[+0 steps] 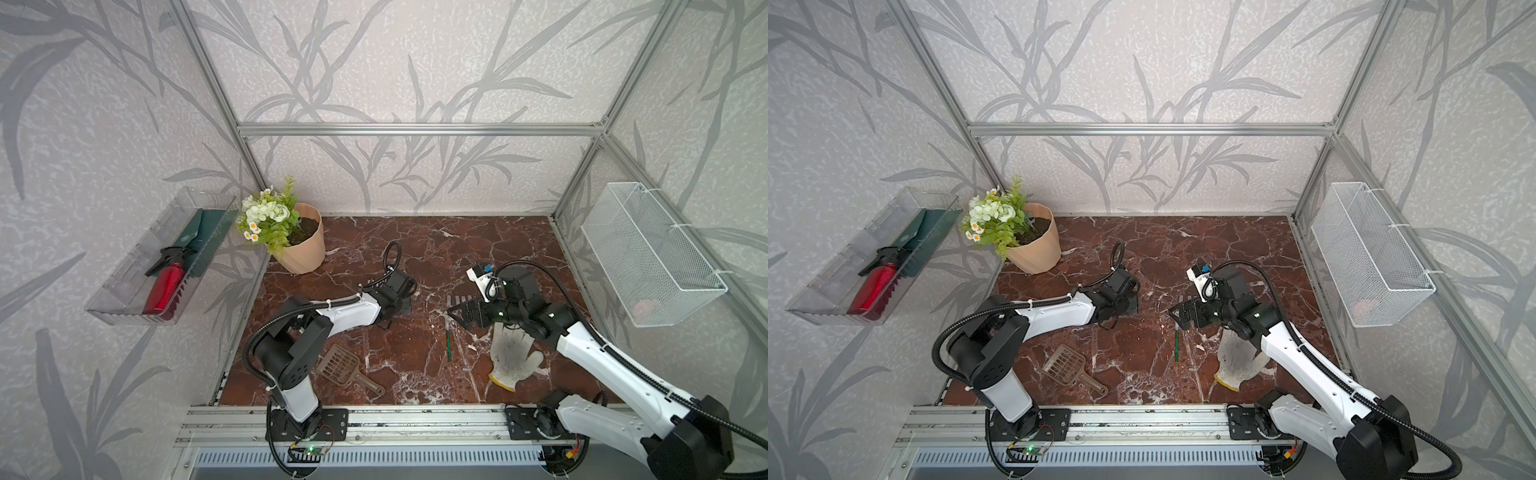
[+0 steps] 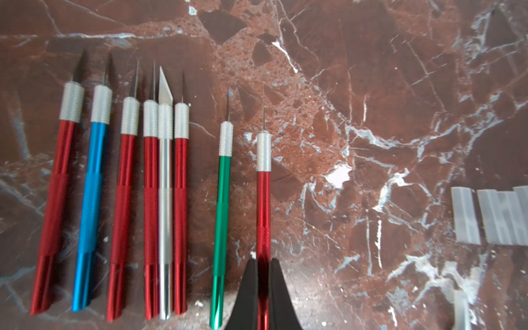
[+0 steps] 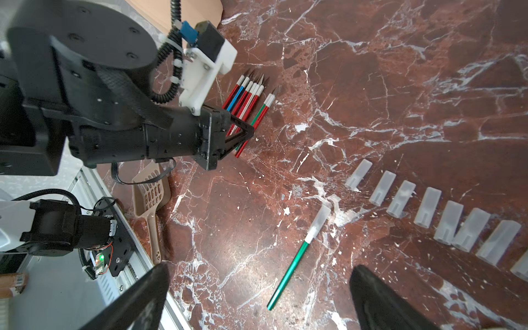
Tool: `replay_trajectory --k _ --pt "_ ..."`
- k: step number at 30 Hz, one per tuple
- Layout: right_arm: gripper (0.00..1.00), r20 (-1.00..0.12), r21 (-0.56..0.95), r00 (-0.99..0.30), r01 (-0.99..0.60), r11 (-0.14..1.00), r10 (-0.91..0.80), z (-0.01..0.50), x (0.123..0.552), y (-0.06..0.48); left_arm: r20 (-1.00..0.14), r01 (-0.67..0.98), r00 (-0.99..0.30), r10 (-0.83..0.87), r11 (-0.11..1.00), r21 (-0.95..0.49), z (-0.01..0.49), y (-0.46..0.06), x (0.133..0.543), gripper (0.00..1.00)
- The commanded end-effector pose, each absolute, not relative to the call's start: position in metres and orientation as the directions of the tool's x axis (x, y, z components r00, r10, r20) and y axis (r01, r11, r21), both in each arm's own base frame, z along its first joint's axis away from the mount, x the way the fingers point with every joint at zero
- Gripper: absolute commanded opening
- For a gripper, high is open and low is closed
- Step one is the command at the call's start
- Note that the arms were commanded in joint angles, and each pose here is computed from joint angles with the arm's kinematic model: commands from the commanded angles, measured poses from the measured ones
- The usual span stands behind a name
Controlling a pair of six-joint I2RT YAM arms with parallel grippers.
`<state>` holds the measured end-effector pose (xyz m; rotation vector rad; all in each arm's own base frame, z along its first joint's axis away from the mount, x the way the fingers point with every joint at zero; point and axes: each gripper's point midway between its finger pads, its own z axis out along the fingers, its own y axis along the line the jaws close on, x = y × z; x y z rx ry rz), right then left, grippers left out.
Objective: Remove protective caps from carving knives
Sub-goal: Place the carving knife at the center of the board.
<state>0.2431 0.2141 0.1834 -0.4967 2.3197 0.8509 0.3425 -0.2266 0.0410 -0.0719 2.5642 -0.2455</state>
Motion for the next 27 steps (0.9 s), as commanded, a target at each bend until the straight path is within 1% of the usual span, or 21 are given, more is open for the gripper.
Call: replay_trajectory --k 1,5,19,27 --pt "0.99 -0.692 0.465 -0.713 -0.556 0.689 -0.108 0.194 0.241 0.219 -0.514 -0.005 -0.854 -0.083 0.988 -0.151 0.039 -0.224 0.347 0.07" --pt "0.99 -0.690 0.498 -0.718 -0.560 0.663 -0.088 0.197 0.241 0.225 -0.515 0.003 -0.854 -0.068 0.991 -0.135 0.036 -0.224 0.351 0.07" --pt "0.99 -0.678 0.492 -0.729 -0.546 0.678 -0.095 0.193 0.241 0.223 -0.489 -0.006 -0.871 -0.049 0.996 -0.088 0.023 -0.220 0.350 0.09" --pt "0.99 -0.674 0.498 -0.733 -0.543 0.676 -0.092 0.192 0.240 0.223 -0.486 -0.009 -0.872 -0.049 0.996 -0.085 0.022 -0.219 0.349 0.14"
